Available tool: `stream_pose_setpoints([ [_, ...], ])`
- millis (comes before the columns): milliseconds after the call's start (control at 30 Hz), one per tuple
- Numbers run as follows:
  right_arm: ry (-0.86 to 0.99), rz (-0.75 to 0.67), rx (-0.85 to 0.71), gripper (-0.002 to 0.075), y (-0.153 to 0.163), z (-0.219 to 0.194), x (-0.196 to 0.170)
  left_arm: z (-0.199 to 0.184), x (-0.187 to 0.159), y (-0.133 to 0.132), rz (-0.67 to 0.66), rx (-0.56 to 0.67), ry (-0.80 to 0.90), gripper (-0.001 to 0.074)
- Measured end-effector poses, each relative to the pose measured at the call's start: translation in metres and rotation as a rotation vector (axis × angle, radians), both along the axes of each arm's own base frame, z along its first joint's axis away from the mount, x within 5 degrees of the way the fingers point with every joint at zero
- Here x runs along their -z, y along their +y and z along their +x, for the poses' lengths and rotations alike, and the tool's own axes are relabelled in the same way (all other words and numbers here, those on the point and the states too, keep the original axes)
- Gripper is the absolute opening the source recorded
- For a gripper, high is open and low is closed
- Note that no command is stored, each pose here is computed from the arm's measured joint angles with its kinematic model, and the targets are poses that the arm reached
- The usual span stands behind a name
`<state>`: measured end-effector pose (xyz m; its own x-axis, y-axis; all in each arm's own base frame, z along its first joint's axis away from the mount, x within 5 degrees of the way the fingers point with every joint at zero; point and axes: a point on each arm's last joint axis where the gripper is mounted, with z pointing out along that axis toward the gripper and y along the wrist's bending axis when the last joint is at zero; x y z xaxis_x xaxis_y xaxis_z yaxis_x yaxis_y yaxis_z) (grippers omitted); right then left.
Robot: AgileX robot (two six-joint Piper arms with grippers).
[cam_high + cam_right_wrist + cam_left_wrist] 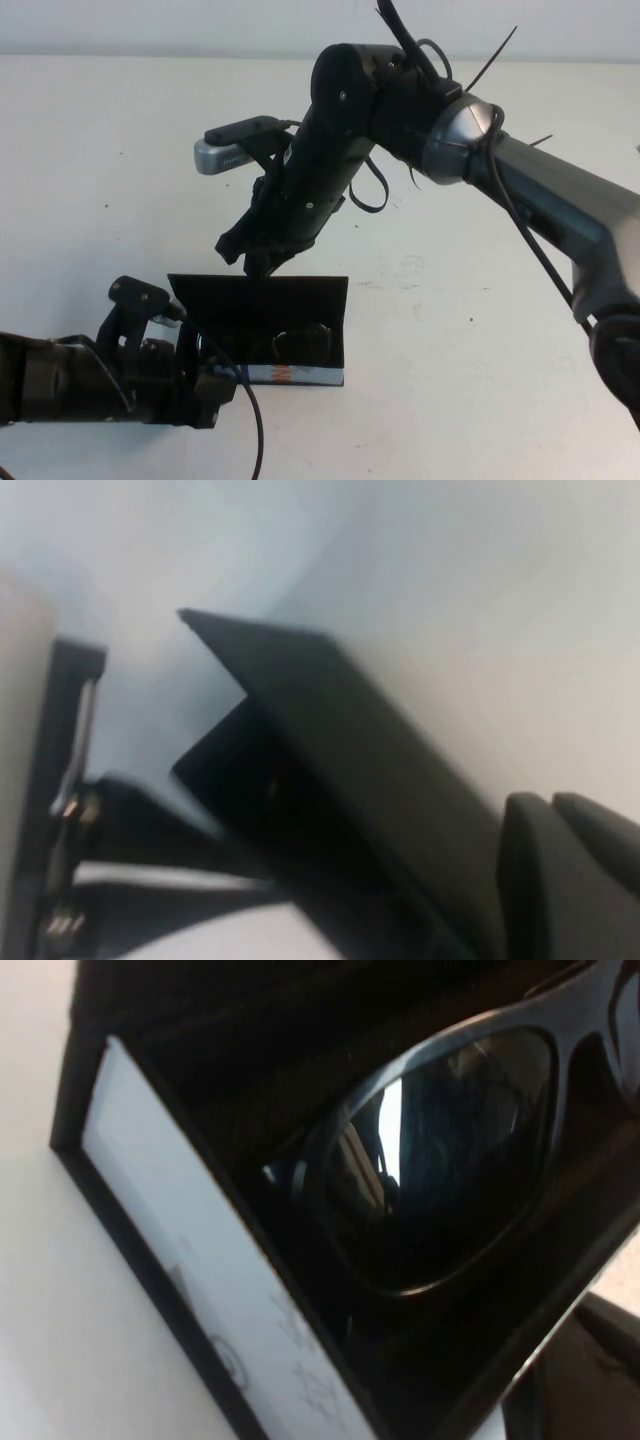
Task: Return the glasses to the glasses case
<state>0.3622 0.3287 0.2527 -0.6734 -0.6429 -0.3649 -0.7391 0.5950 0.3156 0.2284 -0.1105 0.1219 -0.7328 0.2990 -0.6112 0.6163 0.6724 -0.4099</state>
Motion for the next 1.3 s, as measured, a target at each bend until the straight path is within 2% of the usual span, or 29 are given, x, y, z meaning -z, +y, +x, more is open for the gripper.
stream_pose_setpoints([
  [167, 0.071, -0.036, -0.027, -0.0013, -0.003, -0.028, 0.004, 0.0, 0.0, 0.0, 0.0, 0.0, 0.0, 0.0],
  [300, 0.141, -0.079, -0.029, -0.0013, -0.009, -0.039, 0.022, 0.0, 0.0, 0.0, 0.0, 0.0, 0.0, 0.0],
  [500, 0.192, -0.132, -0.027, -0.0013, -0.015, -0.046, 0.042, 0.0, 0.0, 0.0, -0.001, -0.001, 0.0, 0.0],
  [767, 0.179, -0.128, -0.027, -0.0013, -0.016, -0.047, 0.037, -0.004, 0.0, 0.0, -0.005, -0.008, 0.05, 0.0],
  [967, 0.11, -0.083, 0.002, -0.0013, -0.025, -0.056, -0.005, -0.012, -0.017, 0.0, -0.032, -0.022, 0.033, 0.0],
  [1167, -0.002, -0.026, 0.073, -0.0013, -0.045, -0.074, -0.068, -0.028, -0.064, -0.008, -0.133, -0.007, -0.082, 0.0],
  [1300, -0.087, 0.018, 0.132, -0.0013, -0.065, -0.091, -0.112, -0.047, -0.102, -0.011, -0.2, 0.033, -0.218, 0.0],
])
